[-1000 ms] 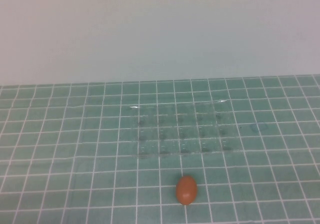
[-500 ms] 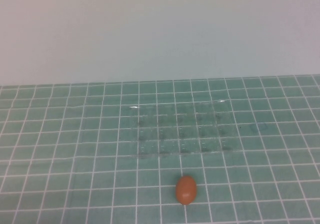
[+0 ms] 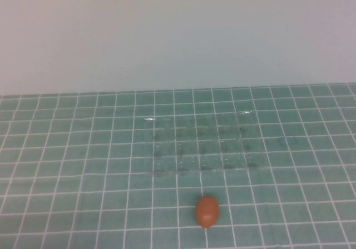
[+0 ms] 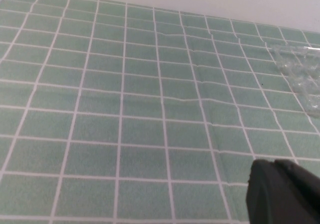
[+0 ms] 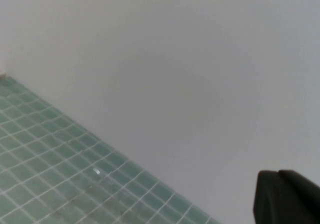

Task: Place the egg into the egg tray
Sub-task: Pick up the egg

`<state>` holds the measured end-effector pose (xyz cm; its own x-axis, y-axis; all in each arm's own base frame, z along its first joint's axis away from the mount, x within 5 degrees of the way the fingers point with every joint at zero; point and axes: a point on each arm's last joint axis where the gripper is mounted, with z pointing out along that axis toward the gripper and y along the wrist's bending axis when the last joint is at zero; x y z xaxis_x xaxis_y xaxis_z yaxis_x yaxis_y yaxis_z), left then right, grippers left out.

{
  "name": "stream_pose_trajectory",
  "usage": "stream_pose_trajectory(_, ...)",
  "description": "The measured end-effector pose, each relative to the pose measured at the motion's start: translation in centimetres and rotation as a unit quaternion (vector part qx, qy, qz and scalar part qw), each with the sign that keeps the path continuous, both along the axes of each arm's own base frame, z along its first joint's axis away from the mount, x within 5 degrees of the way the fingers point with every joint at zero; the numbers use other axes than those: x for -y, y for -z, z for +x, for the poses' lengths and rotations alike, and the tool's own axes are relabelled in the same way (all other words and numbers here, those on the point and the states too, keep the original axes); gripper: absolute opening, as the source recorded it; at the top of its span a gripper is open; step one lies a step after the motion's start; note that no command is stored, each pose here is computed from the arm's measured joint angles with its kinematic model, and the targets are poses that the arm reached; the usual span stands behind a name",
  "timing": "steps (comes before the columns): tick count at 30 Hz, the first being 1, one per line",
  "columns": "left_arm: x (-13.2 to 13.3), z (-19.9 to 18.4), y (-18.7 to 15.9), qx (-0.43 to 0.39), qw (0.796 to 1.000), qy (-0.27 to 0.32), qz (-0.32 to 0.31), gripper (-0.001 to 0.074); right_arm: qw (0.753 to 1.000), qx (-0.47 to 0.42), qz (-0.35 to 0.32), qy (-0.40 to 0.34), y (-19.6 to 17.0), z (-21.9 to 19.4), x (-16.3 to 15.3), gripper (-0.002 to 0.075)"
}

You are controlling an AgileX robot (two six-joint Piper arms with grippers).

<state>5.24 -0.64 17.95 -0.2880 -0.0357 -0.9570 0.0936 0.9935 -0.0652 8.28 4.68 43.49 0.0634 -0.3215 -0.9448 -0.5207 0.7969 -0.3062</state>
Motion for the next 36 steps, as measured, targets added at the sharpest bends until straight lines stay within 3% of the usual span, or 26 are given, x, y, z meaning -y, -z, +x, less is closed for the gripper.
stream_pose_trajectory(14,0.0,0.0,0.0,0.000,1.000,0.000,0.000,-0.0001,0.983,-0.174,0.014,-0.052,3.9,7.9,-1.5,-0.0001)
stream_pose_trajectory(20,0.0,0.0,0.0,0.000,1.000,0.000,0.000,-0.0001,0.965,-0.251,0.050,-0.056,4.9,8.4,-1.8,-0.0001)
stream_pose_trajectory(28,0.0,0.0,0.0,0.000,1.000,0.000,0.000,-0.0001,0.932,-0.347,0.088,0.064,6.2,8.6,-0.5,-0.0001)
stream_pose_trajectory(33,0.0,0.0,0.0,0.000,1.000,0.000,0.000,-0.0001,0.892,-0.399,0.125,0.169,8.5,8.8,0.7,-0.0001)
stream_pose_trajectory(36,0.0,0.0,0.0,0.000,1.000,0.000,0.000,-0.0001,0.879,-0.420,0.128,0.187,10.4,8.5,0.4,-0.0001)
